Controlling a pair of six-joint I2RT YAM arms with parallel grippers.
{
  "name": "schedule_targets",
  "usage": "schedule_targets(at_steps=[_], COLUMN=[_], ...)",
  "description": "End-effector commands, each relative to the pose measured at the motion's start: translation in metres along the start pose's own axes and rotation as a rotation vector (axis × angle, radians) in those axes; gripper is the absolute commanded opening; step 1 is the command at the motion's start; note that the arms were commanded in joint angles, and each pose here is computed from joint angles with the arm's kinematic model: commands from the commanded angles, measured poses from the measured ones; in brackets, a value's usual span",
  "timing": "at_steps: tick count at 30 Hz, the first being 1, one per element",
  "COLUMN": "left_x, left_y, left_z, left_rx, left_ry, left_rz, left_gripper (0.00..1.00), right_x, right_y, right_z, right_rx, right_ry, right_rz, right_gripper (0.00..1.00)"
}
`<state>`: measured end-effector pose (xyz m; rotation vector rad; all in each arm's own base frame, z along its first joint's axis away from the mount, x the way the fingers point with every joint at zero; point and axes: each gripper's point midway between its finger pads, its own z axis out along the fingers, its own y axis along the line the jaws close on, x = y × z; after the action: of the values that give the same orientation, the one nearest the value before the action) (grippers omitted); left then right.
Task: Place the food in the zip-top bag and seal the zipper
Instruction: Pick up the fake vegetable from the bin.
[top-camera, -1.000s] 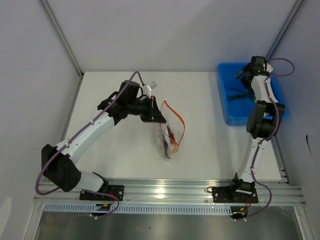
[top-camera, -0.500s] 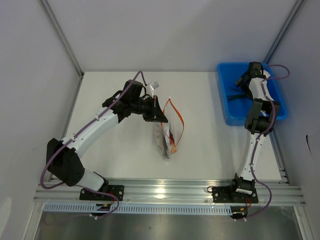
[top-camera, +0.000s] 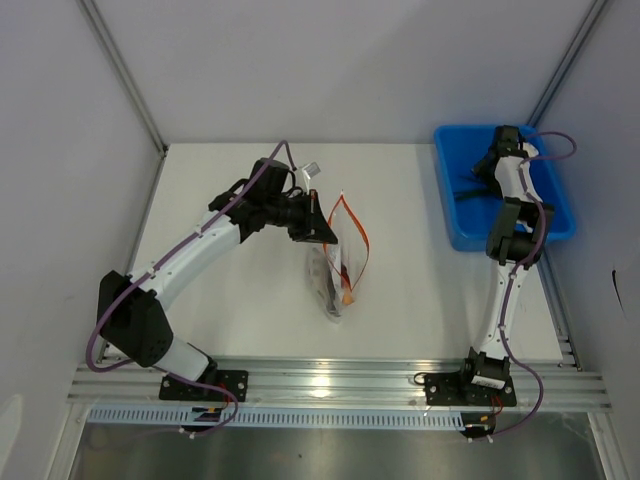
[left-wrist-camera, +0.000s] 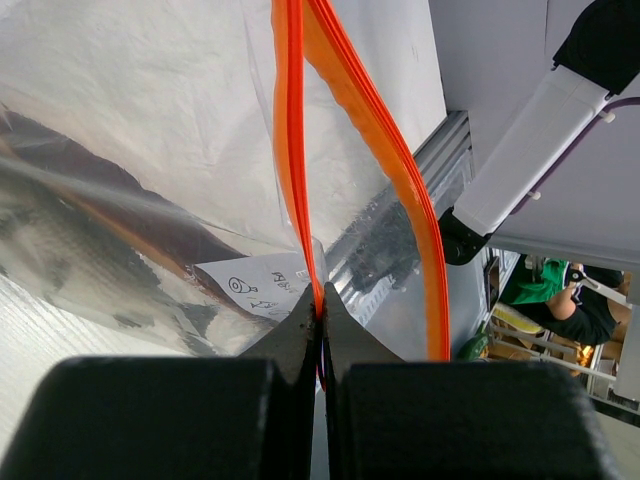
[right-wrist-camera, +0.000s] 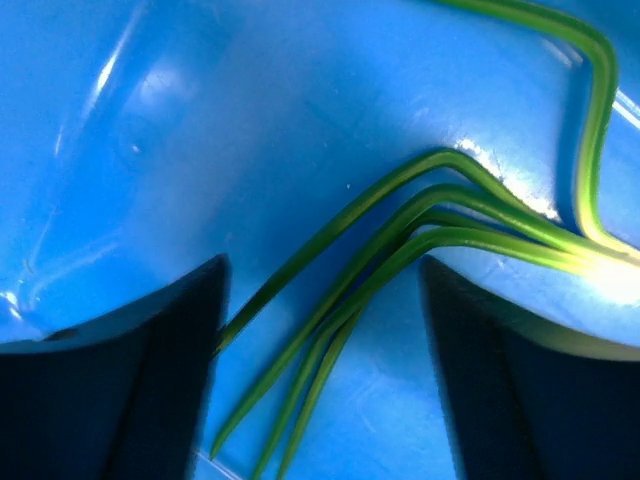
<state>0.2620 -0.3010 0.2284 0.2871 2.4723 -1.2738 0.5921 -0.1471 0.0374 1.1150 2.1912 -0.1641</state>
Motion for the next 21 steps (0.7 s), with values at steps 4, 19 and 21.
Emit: schedule_targets(at_steps=[4, 19, 21], left_x=[-0.008, -0.002, -0.001], left_y=[-0.018, -0.019, -0.019], left_z=[-0.006, -0.013, -0.013], left_rx=[0.042, 0.043, 0.041], left_ry=[-0.023, -0.03, -0.03], left_rz=[0.054, 0.062, 0.061], left_gripper=[0.01, 0.0, 0.01], right_x=[0.021, 0.0, -0.021], right_y=[-0.001, 0.024, 0.036], right_z=[0.006, -0.025, -0.045], right_rx=[0.041, -0.095, -0.15], right_ry=[0.031, -0.046, -0.102], right_rz=[-0.074, -0.148, -0.139], right_gripper=[0.52, 0.0, 0.0])
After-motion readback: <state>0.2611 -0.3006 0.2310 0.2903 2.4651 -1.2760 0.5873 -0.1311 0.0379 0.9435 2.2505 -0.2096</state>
